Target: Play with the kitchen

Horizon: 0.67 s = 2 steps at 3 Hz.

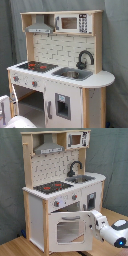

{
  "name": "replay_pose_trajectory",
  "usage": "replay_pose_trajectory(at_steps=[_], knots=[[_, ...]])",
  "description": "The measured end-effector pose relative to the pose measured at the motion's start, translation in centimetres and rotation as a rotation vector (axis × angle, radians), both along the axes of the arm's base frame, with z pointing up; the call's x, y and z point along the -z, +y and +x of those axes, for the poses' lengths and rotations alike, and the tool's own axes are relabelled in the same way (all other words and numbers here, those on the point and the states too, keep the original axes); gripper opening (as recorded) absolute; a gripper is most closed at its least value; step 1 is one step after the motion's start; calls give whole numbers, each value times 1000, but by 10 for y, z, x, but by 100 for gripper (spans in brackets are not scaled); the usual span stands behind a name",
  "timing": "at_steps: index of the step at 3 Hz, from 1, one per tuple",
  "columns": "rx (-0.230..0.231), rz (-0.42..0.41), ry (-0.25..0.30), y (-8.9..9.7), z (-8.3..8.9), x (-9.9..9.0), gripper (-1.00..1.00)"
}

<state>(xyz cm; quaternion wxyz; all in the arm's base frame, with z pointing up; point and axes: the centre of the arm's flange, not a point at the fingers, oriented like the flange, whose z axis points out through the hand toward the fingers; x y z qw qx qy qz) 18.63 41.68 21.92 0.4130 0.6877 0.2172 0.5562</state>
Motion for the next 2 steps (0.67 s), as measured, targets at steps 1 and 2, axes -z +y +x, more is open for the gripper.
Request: replay_pose_trajectory(at_steps=[1,2], knots=[[-9,11,20,-2,23,2,100],[-23,28,39,-4,45,3,100]])
